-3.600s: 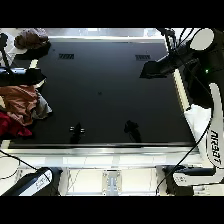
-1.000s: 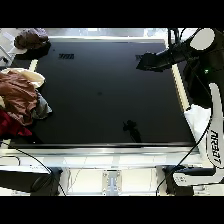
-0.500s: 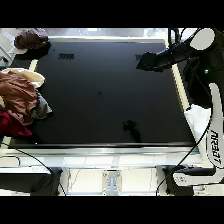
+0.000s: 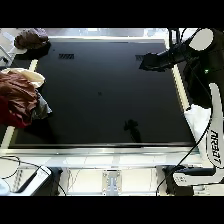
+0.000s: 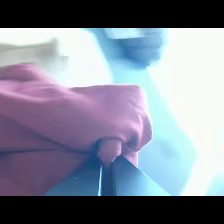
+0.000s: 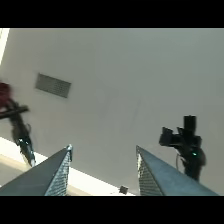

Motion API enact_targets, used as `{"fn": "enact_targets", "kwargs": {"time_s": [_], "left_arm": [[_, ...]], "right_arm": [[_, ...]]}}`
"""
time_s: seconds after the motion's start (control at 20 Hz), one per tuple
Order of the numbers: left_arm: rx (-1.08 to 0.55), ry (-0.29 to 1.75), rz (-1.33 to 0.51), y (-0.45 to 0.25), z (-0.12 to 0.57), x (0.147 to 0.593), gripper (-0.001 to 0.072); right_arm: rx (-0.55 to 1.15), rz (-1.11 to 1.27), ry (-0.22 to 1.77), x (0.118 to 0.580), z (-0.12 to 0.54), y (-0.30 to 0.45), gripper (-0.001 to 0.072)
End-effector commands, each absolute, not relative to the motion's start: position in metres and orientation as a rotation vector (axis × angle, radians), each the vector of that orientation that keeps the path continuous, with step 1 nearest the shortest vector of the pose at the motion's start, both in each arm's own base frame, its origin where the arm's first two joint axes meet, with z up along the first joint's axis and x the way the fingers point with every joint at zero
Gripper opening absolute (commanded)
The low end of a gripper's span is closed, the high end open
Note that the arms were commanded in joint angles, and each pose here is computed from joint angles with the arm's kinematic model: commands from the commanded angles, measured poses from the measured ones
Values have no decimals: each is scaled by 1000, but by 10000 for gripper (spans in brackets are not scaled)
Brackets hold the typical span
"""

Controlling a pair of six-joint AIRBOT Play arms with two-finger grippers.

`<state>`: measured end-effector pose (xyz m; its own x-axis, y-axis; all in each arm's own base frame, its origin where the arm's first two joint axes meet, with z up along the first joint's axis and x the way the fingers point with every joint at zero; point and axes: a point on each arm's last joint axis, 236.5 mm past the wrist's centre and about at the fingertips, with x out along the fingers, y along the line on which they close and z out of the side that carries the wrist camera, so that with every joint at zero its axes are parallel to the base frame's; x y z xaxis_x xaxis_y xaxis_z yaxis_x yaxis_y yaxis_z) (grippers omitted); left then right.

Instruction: Fold the shirts.

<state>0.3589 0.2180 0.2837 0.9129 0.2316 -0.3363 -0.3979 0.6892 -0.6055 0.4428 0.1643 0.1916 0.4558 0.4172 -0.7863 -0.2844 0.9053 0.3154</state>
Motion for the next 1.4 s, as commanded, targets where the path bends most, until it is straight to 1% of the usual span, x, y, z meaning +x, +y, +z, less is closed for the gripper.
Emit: {"fn": "enact_targets", "kwargs": {"time_s": [0.0, 0.15, 0.3, 0.35, 0.4, 0.45, 0.55, 0.65, 0.7, 0.8, 0.9, 1.05, 1.1, 1.2, 1.3, 1.35], "left_arm": [[-710, 17, -148, 68, 401, 356, 12], [-689, 122, -403, -30, 397, 363, 12], [-619, 320, -599, -122, 354, 373, 15], [-585, 387, -641, -147, 335, 376, 184], [-555, 429, -656, -161, 319, 382, 579], [-520, 452, -658, -165, 306, 389, 708], [-530, 471, -623, -153, 295, 401, 712], [-462, 509, -518, -117, 275, 409, 711], [-419, 560, -456, -97, 257, 410, 711], [-380, 726, -339, -64, 211, 405, 710], [-356, 896, -319, -58, 164, 401, 710], [-438, 1016, -355, -76, 110, 424, 710], [-483, 1027, -365, -84, 95, 437, 710], [-547, 1014, -347, -92, 60, 471, 710], [-644, 983, -312, -101, 25, 505, 710], [-687, 974, -327, -111, 9, 516, 710]], "right_arm": [[99, 376, 1005, 448, 188, 149, 449], [40, 303, 992, 453, 189, 129, 449], [-31, 209, 937, 458, 212, 102, 449], [-53, 176, 910, 459, 224, 93, 449], [-78, 150, 883, 459, 235, 84, 449], [-112, 137, 857, 458, 246, 78, 449], [-169, 116, 823, 452, 260, 66, 449], [-180, 104, 819, 449, 264, 62, 450], [-179, 108, 823, 450, 261, 63, 450], [-172, 132, 859, 456, 238, 70, 450], [-121, 221, 973, 457, 189, 96, 450], [98, 518, 1167, 443, 118, 183, 451], [136, 612, 1201, 439, 102, 208, 451], [153, 739, 1254, 431, 73, 251, 451], [94, 806, 1282, 425, 42, 282, 452], [63, 837, 1290, 420, 30, 296, 452]]}}
